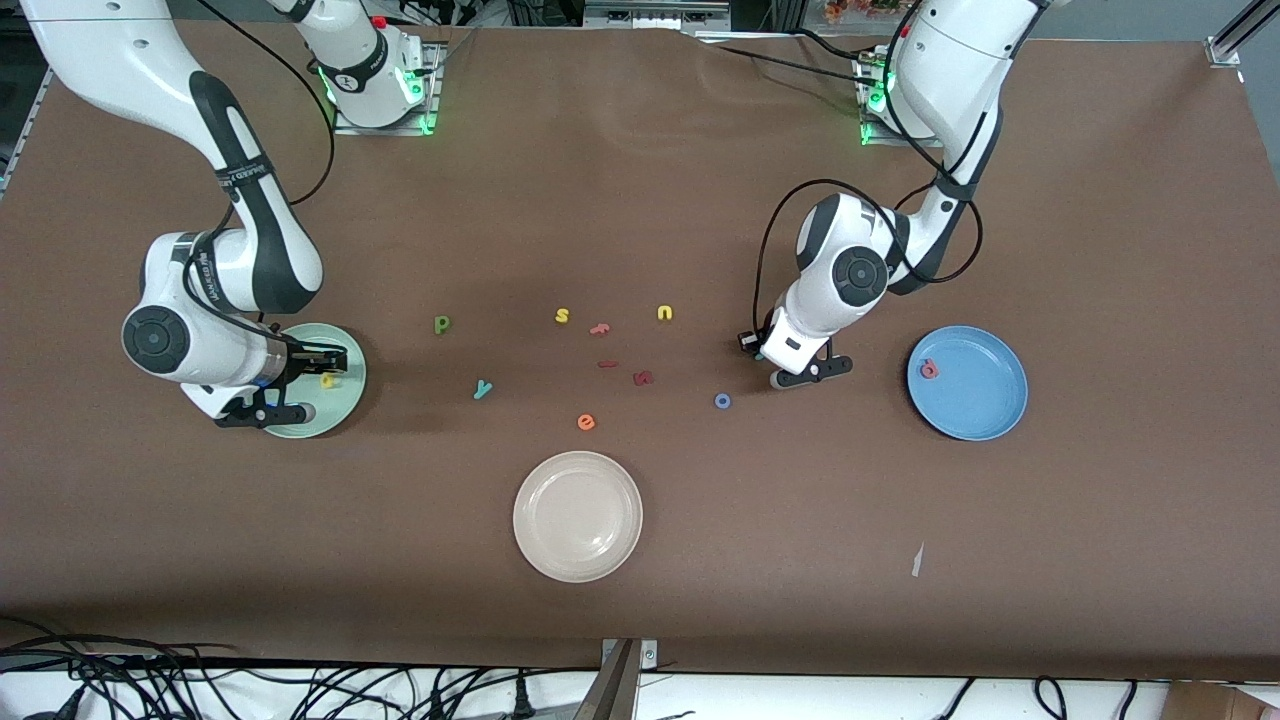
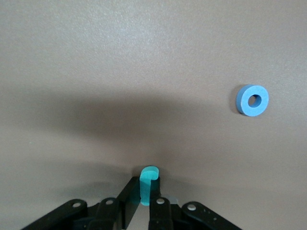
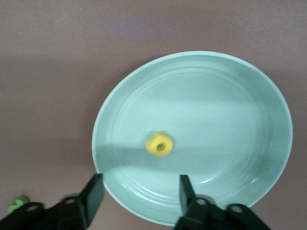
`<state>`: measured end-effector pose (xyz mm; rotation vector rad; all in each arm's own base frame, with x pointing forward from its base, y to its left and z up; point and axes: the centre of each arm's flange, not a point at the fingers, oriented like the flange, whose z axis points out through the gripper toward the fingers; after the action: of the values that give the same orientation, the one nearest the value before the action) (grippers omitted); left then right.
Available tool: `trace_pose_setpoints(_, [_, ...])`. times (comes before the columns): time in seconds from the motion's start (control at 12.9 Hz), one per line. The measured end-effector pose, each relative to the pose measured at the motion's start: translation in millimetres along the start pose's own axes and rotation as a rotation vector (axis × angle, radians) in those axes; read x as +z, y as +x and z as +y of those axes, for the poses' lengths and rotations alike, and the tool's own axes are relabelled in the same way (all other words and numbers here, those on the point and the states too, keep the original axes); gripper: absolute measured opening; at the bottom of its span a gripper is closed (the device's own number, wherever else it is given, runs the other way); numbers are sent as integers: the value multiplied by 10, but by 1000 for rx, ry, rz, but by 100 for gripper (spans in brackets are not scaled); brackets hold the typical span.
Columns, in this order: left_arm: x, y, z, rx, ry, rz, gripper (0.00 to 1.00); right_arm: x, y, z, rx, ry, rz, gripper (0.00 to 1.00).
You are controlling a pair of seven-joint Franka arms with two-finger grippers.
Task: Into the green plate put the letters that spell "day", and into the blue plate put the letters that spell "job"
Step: 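Drop the cyan r on the blue plate while the right gripper reaches green d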
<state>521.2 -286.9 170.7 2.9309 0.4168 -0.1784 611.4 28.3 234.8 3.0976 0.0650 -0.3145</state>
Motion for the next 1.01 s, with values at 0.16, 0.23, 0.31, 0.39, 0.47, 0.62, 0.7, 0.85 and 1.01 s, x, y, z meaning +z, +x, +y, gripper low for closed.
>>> trace_pose_setpoints(0.16, [-83, 110, -84, 23, -3, 13, 15, -56, -11, -194, 50, 9, 4, 99])
trace_pose_setpoints(0.23, [-213, 241, -191, 40, -6, 25, 13, -86, -26, -353, 80, 15, 4, 100])
trace_pose_setpoints(0.31, [-402, 412, -353, 71, 0, 41, 11, -110, -51, -512, 110, 21, 3, 100])
trace_pose_setpoints(0.39, [-622, 588, -561, 102, 13, 55, 11, -124, -91, -655, 140, 25, 1, 100])
trace_pose_setpoints(0.47, [-834, 736, -784, 124, 21, 60, 11, -119, -146, -768, 166, 27, -4, 100])
trace_pose_setpoints(0.62, [-1171, 948, -1218, 168, 22, 55, 11, -61, -279, -954, 221, 34, 5, 100])
trace_pose_setpoints(0.7, [-1281, 1031, -1424, 207, 22, 52, 11, 5, -358, -1044, 255, 43, 23, 100])
trace_pose_setpoints(0.85, [-1350, 1155, -1800, 269, 21, 44, 11, 191, -538, -1202, 319, 62, 51, 100])
trace_pose_setpoints(1.01, [-1253, 1158, -2127, 313, 26, 14, 12, 374, -684, -1277, 352, 77, 70, 100])
